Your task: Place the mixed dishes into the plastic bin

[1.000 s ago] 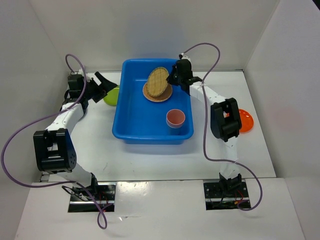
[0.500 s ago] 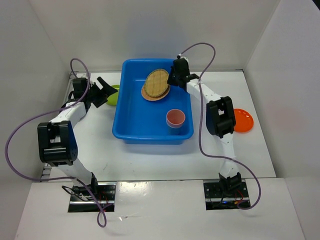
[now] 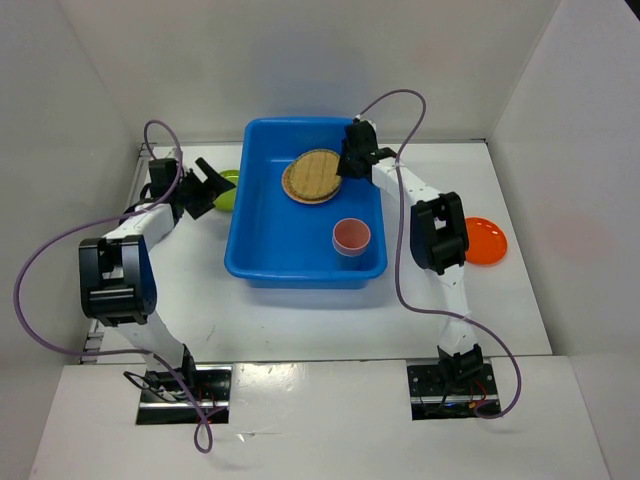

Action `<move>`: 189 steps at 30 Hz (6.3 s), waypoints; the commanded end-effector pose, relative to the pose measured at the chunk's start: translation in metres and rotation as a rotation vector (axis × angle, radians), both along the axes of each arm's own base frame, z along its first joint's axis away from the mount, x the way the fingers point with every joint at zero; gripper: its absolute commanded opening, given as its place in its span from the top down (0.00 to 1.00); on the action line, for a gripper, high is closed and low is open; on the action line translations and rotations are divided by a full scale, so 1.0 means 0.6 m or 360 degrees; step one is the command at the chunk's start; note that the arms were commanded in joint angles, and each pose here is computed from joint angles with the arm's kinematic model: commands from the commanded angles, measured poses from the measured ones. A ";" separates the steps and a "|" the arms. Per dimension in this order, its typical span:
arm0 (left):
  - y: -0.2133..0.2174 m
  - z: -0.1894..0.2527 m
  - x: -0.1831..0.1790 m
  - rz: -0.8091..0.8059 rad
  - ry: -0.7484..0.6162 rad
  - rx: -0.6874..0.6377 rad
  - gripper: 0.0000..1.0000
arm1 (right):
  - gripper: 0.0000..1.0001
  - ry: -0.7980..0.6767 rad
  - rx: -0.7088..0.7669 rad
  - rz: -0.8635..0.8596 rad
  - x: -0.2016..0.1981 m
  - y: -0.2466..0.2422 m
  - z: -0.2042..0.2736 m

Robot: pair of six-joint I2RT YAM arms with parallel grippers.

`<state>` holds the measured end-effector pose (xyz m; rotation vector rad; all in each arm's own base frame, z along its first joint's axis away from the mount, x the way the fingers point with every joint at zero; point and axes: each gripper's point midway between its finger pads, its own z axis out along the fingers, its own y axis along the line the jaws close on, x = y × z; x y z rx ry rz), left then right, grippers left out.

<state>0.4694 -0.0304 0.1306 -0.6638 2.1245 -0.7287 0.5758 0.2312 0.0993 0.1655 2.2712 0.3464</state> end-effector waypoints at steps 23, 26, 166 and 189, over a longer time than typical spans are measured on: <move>0.092 -0.086 0.063 0.0619 0.0060 0.0176 0.00 | 0.01 -0.0805 0.0177 -0.0070 -0.094 -0.055 0.457; 0.099 -0.106 0.065 0.0722 0.0083 0.0164 0.01 | 0.01 -0.0854 0.0182 -0.0144 -0.121 -0.080 0.481; 0.104 0.071 0.004 0.0270 -0.0148 0.0227 0.00 | 1.00 -0.0069 0.0542 -0.1595 -0.321 -0.536 0.006; 0.223 0.025 -0.170 0.1182 0.0000 0.0070 0.00 | 1.00 -0.1049 0.0628 -0.0274 -0.212 -0.227 0.448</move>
